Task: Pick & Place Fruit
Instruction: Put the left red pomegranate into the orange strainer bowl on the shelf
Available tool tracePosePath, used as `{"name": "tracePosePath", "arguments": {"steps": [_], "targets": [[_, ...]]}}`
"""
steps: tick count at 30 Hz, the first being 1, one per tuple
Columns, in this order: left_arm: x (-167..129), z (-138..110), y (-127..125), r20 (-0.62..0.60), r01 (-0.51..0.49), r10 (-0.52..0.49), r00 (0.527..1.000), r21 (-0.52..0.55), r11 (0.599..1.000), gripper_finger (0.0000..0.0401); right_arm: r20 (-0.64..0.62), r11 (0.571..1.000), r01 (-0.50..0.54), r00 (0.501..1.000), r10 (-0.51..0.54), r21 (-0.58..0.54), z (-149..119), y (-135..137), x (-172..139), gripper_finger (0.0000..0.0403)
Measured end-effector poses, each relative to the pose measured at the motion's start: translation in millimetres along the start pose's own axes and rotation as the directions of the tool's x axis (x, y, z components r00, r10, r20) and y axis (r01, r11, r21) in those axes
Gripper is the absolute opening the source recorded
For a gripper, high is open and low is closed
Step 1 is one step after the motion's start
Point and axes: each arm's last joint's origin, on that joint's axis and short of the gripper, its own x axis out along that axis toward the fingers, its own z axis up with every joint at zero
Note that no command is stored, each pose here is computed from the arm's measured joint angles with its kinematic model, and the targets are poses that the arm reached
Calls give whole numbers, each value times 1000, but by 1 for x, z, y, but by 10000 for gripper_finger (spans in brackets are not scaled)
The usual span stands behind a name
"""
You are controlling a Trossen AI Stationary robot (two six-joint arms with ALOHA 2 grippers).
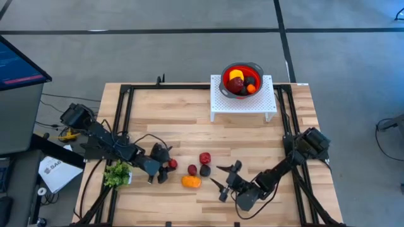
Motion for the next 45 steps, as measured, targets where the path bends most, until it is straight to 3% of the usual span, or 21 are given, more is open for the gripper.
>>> {"name": "tracePosePath", "arguments": {"steps": [5,9,12,19,25,29,33,39,43,45], "targets": [[-2,12,-5,120,10,-21,993,88,996,160,-34,996,-83,996,84,12,-2,5,-6,270],[-5,41,-10,218,-12,-20,976,143,990,176,-62,988,-151,986,152,25,-2,9,-10,246],[-9,72,-11,303,-44,-9,953,170,984,175,-76,982,-184,979,187,37,-2,11,-10,194],[-14,152,8,435,-78,-38,900,245,966,173,-84,978,-205,975,208,38,-2,11,-10,16],[-13,225,30,534,-140,-36,844,285,948,175,-76,977,-206,975,209,51,0,11,-8,19],[0,277,44,526,-139,-34,850,286,948,176,-63,978,-197,978,201,70,3,10,-3,3],[23,318,58,516,-214,25,856,309,927,176,-52,979,-187,980,191,83,5,8,2,7],[39,372,101,562,-306,160,812,176,935,176,-45,978,-186,981,191,98,7,8,3,3],[36,399,135,598,-327,229,768,59,943,177,-42,977,-187,980,192,104,7,8,3,1],[38,406,151,587,-310,241,773,19,950,177,-41,977,-188,980,193,106,7,8,3,2]]}}
